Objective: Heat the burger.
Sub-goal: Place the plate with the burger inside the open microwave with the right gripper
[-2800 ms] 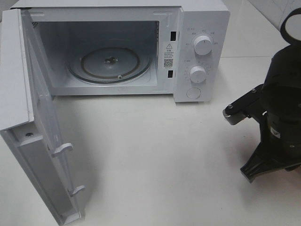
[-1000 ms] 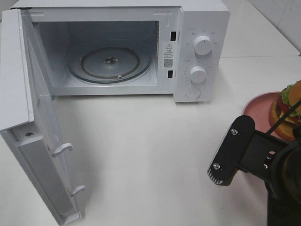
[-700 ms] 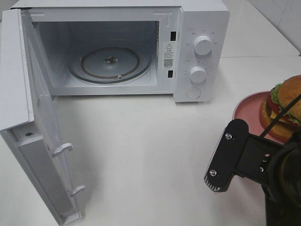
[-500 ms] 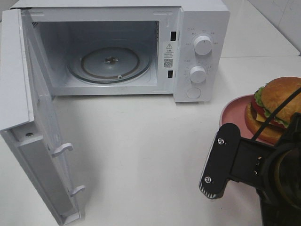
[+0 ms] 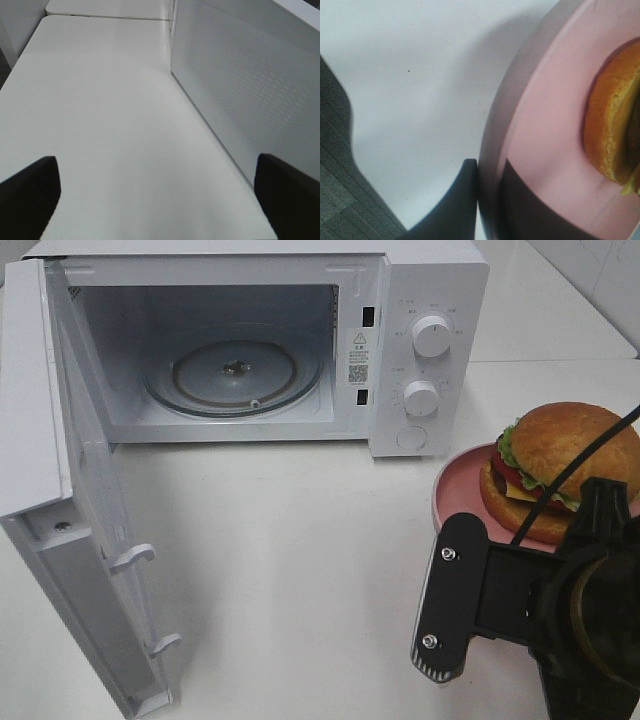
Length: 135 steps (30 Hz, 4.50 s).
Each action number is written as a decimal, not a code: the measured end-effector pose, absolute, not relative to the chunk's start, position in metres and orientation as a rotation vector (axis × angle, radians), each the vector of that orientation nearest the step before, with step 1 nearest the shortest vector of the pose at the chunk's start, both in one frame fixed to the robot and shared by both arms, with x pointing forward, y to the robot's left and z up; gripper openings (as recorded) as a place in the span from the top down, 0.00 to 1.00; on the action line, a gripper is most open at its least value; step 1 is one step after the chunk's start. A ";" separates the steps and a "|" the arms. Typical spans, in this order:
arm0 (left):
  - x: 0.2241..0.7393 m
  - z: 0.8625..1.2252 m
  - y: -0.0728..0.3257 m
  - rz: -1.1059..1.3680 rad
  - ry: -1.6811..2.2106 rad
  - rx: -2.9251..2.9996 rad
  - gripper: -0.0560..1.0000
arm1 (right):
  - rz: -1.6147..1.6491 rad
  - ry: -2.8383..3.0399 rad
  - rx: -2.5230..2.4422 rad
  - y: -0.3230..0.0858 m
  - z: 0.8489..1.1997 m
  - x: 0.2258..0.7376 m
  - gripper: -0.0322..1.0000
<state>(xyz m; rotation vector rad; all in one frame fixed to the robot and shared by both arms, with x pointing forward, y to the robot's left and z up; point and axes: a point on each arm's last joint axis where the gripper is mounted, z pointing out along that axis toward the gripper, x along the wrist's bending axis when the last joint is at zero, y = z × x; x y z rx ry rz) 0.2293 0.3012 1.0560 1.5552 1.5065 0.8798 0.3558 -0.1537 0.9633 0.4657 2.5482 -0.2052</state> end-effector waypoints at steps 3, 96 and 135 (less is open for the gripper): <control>0.229 1.056 0.301 0.880 1.506 1.555 0.03 | -0.198 2.526 0.425 -0.153 0.964 0.358 0.91; 0.229 1.056 0.301 0.880 1.506 1.555 0.03 | 0.224 2.449 -0.844 -0.137 0.975 0.415 0.90; 0.229 1.056 0.301 0.880 1.506 1.555 0.03 | 0.315 2.479 -0.740 -0.111 0.953 0.452 0.91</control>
